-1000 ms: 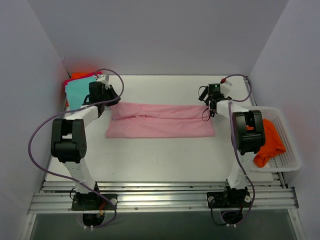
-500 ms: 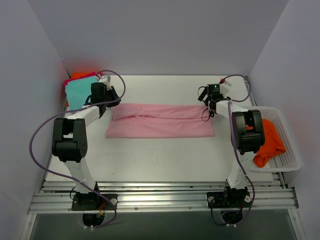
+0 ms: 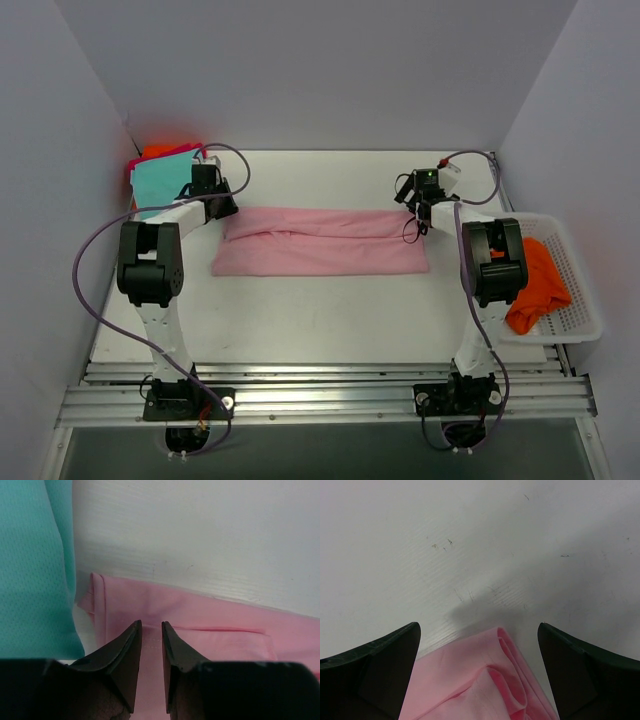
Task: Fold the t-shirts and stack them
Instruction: Fold the other side of the tshirt into a rectangle
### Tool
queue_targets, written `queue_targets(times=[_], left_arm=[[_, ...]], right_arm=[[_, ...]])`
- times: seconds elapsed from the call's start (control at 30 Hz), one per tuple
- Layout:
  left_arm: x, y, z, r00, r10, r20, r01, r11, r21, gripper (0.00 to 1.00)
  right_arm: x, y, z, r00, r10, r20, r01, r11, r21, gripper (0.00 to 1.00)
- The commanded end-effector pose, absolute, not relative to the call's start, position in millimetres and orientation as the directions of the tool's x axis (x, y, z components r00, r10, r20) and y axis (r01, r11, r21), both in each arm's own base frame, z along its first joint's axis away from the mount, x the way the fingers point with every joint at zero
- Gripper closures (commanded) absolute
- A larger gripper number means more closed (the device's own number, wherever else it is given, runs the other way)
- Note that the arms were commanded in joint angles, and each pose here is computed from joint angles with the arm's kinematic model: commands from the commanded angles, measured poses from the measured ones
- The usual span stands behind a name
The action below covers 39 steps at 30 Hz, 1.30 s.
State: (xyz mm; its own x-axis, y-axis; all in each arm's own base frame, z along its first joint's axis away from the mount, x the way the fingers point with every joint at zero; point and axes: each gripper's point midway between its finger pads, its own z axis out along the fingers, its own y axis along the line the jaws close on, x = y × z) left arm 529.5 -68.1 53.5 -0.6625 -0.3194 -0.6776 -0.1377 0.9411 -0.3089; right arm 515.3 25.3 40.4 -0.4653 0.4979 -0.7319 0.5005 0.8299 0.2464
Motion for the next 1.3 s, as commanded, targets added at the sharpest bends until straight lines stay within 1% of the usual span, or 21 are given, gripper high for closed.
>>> queue_targets(times=[0.0, 0.3, 0.53, 0.83, 1.0, 1.1, 1.13, 1.27], left_arm=[[537.8, -57.2, 60.2, -0.648, -0.355, -0.673, -0.198, 0.933, -0.302, 0.69], [536.3, -46.2, 72.6, -0.593, -0.383, -0.709, -0.229, 0.924, -0.307, 0.68], [537.2, -43.4, 65.9, -0.613, -0.397, -0.684, -0.238, 0.917, -0.319, 0.63], [540.4, -59.4, 53.2, -0.633, -0.395, -0.665, -0.173, 0.91, -0.376, 0.64], [539.5, -61.2, 52.0, -0.639, -0.393, -0.661, -0.166, 0.91, -0.381, 0.65], [539.8, -61.2, 52.3, -0.638, -0.393, -0.662, -0.165, 0.91, -0.381, 0.69], [539.8, -61.2, 52.3, -0.638, -0.393, -0.662, -0.165, 0.91, -0.381, 0.76], [540.6, -61.4, 50.6, -0.645, -0.392, -0.656, -0.167, 0.91, -0.379, 0.95]], right_arm=[[517.2, 22.5, 40.1, -0.462, 0.491, -0.739, 0.499, 0.832, 0.241, 0.0], [517.5, 25.3, 38.7, -0.465, 0.496, -0.734, 0.49, 0.834, 0.253, 0.0], [518.1, 25.1, 38.4, -0.463, 0.499, -0.733, 0.49, 0.833, 0.257, 0.0], [518.4, 26.0, 33.6, -0.471, 0.499, -0.728, 0.489, 0.834, 0.255, 0.0], [518.5, 26.0, 31.9, -0.473, 0.498, -0.727, 0.49, 0.834, 0.253, 0.0], [518.1, 26.0, 30.9, -0.475, 0.499, -0.725, 0.492, 0.833, 0.252, 0.0], [518.0, 26.2, 30.1, -0.477, 0.498, -0.724, 0.49, 0.835, 0.251, 0.0], [518.0, 26.7, 30.1, -0.478, 0.499, -0.723, 0.489, 0.835, 0.253, 0.0]])
